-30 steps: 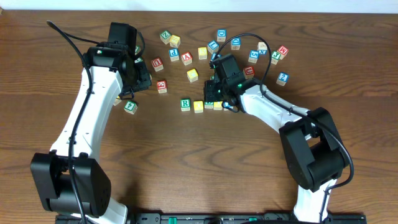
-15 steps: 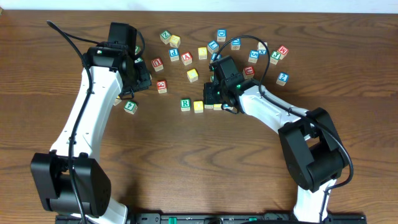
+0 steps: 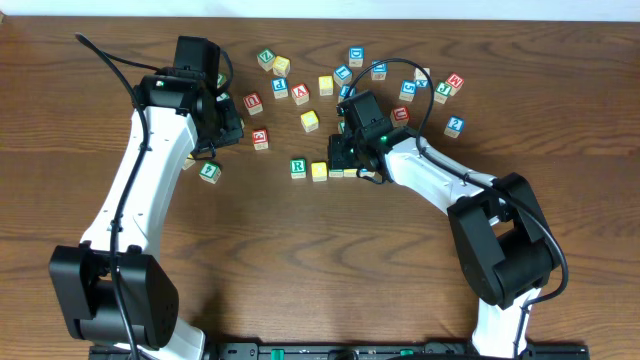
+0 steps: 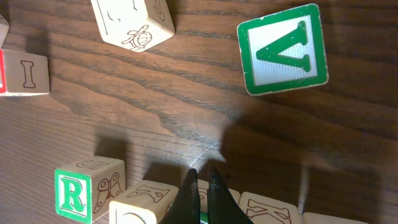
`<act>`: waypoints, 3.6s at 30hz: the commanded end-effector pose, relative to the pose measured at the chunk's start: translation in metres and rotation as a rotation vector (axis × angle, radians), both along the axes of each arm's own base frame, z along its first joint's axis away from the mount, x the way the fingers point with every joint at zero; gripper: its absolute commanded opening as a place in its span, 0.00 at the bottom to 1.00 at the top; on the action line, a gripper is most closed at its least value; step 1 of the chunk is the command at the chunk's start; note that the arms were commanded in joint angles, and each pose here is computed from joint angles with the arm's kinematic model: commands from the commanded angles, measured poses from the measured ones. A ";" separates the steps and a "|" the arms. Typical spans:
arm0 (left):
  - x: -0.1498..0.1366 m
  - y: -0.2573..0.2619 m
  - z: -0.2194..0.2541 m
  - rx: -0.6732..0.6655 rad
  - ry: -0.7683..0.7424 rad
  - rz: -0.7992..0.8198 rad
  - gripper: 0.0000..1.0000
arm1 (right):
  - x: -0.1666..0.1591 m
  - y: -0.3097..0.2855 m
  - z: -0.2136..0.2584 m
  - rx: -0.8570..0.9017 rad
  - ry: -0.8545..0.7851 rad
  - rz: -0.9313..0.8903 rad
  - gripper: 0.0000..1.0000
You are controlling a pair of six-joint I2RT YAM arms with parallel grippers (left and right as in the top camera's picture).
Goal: Spell out ROBOT
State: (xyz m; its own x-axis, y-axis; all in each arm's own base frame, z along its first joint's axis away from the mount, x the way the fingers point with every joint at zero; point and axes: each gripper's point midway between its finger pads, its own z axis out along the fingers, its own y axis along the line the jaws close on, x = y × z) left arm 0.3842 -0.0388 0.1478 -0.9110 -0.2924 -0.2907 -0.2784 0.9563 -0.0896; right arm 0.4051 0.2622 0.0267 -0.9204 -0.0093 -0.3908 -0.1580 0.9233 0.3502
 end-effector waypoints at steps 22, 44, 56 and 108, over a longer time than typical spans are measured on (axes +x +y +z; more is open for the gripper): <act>-0.001 0.001 -0.004 0.009 0.012 0.007 0.31 | 0.004 0.044 0.037 0.141 -0.035 0.170 0.06; -0.001 0.007 -0.004 0.016 0.011 0.019 0.31 | -0.042 0.062 0.010 0.031 0.068 0.217 0.03; -0.001 0.006 -0.004 0.015 0.011 0.019 0.31 | -0.044 0.054 0.005 -0.008 0.077 0.201 0.05; -0.002 0.006 -0.005 0.016 0.019 0.018 0.31 | -0.042 0.055 -0.005 -0.053 0.059 0.178 0.05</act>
